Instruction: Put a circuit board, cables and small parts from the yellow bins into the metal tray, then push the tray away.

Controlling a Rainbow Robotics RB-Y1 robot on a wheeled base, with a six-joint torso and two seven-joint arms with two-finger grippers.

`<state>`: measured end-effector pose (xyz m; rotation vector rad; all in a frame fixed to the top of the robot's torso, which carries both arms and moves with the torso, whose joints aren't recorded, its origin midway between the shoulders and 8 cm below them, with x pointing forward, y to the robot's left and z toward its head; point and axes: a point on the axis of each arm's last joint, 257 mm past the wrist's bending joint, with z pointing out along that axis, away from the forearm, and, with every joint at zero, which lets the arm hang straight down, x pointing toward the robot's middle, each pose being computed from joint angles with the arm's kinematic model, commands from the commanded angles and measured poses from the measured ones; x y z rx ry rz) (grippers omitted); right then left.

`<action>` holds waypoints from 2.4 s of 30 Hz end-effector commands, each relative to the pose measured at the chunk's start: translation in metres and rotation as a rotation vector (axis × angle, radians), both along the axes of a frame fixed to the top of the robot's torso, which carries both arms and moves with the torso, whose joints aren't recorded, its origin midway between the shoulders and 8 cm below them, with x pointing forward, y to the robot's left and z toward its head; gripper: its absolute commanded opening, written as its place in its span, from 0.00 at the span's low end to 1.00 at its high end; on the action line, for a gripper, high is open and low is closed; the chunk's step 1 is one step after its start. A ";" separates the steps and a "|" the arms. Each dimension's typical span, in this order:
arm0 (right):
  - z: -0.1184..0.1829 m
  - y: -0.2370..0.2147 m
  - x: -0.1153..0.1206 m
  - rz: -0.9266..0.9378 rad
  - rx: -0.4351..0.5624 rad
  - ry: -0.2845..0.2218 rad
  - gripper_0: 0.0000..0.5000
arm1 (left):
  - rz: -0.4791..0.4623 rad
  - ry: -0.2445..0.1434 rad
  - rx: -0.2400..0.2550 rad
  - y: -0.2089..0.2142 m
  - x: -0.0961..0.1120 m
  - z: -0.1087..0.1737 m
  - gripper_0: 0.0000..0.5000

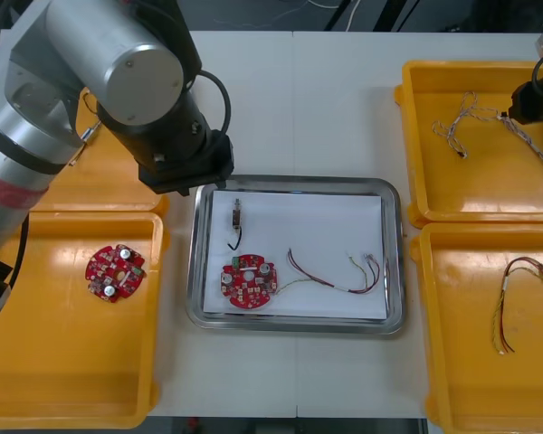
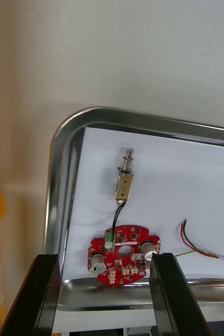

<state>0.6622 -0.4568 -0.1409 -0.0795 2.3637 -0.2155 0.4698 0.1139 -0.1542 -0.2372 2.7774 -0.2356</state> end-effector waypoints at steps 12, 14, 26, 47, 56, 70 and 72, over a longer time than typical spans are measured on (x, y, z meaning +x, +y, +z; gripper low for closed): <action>0.024 0.031 0.032 -0.004 0.070 -0.132 1.00 | 0.012 -0.051 0.073 0.116 0.031 0.064 1.00; 0.022 0.031 0.033 -0.007 0.069 -0.140 1.00 | 0.013 -0.052 0.080 0.125 0.035 0.066 1.00; 0.011 0.024 0.038 -0.018 0.052 -0.174 1.00 | -0.008 -0.097 0.162 0.186 0.066 0.071 1.00; -0.008 0.011 0.030 -0.020 0.070 -0.179 1.00 | -0.199 -0.199 0.261 0.236 0.127 0.077 1.00; -0.022 0.008 0.026 -0.024 0.104 -0.198 1.00 | -0.303 -0.227 0.323 0.258 0.143 0.068 1.00; -0.031 0.006 0.024 -0.015 0.097 -0.210 0.75 | -0.409 -0.288 0.366 0.258 0.172 0.044 1.00; -0.031 0.007 0.024 -0.013 0.098 -0.211 0.50 | -0.411 -0.290 0.367 0.257 0.175 0.039 1.00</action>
